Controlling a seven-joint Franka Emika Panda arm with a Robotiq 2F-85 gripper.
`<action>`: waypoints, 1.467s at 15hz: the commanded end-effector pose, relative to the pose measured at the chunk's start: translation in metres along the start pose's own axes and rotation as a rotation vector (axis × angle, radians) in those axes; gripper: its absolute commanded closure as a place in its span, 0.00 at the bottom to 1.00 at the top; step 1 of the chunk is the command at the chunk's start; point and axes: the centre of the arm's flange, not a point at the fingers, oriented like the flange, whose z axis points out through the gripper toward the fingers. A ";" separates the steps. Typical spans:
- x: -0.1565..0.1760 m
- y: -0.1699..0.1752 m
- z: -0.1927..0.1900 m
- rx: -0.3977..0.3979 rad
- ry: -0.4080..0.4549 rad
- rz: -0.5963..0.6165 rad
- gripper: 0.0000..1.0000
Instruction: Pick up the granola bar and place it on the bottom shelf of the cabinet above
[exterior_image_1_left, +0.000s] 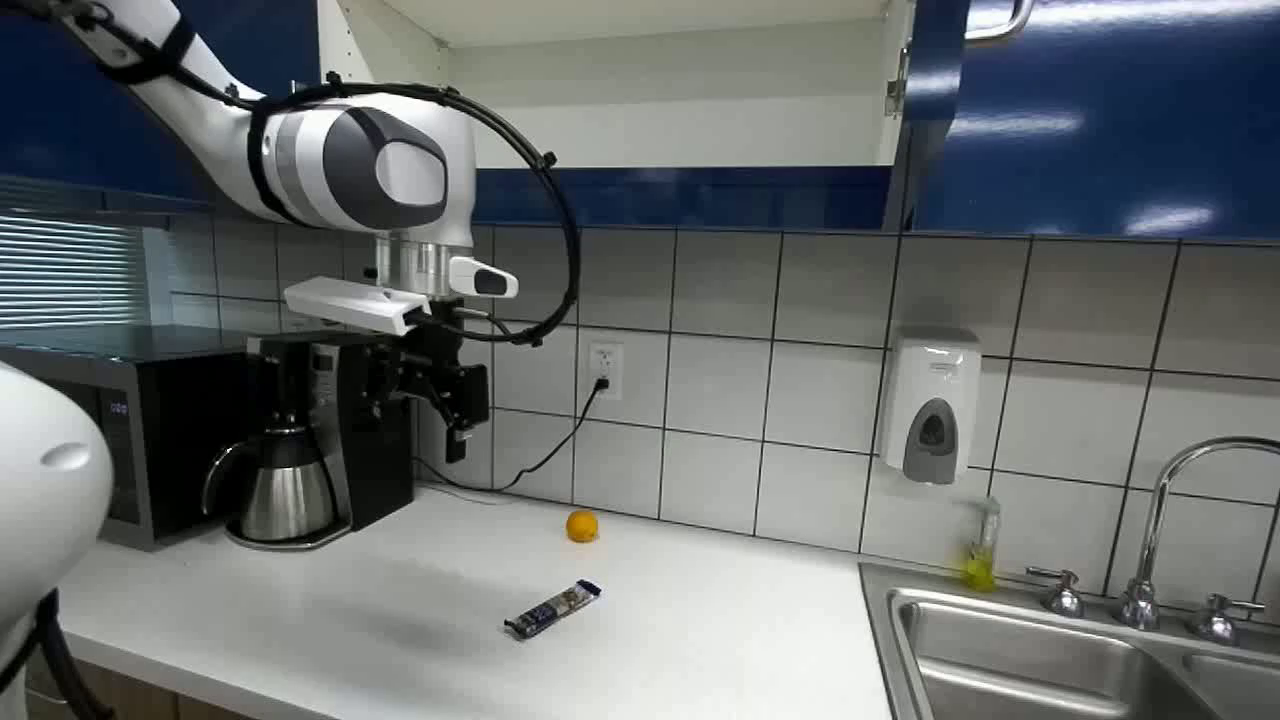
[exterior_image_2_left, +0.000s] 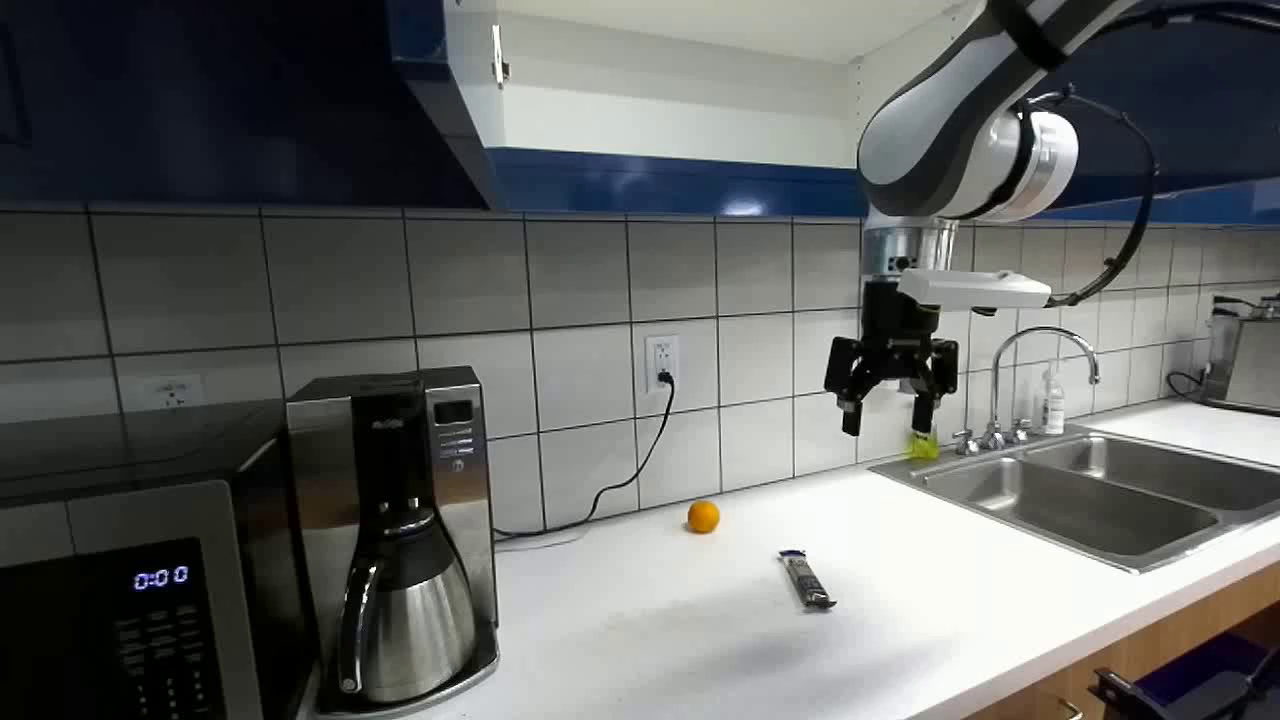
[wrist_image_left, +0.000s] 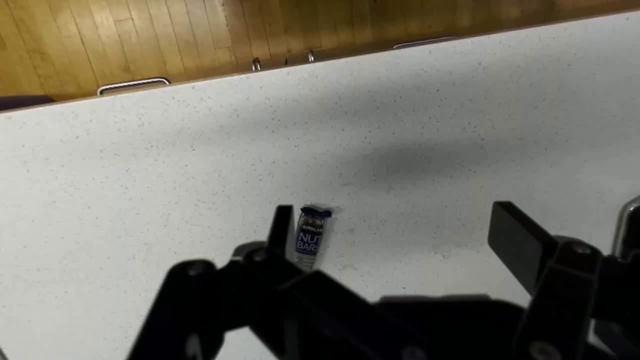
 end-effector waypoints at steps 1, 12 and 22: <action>0.000 0.000 0.000 0.000 0.000 0.000 0.00; 0.023 0.011 0.036 -0.008 -0.023 0.044 0.00; 0.072 0.021 0.144 -0.034 -0.007 0.129 0.00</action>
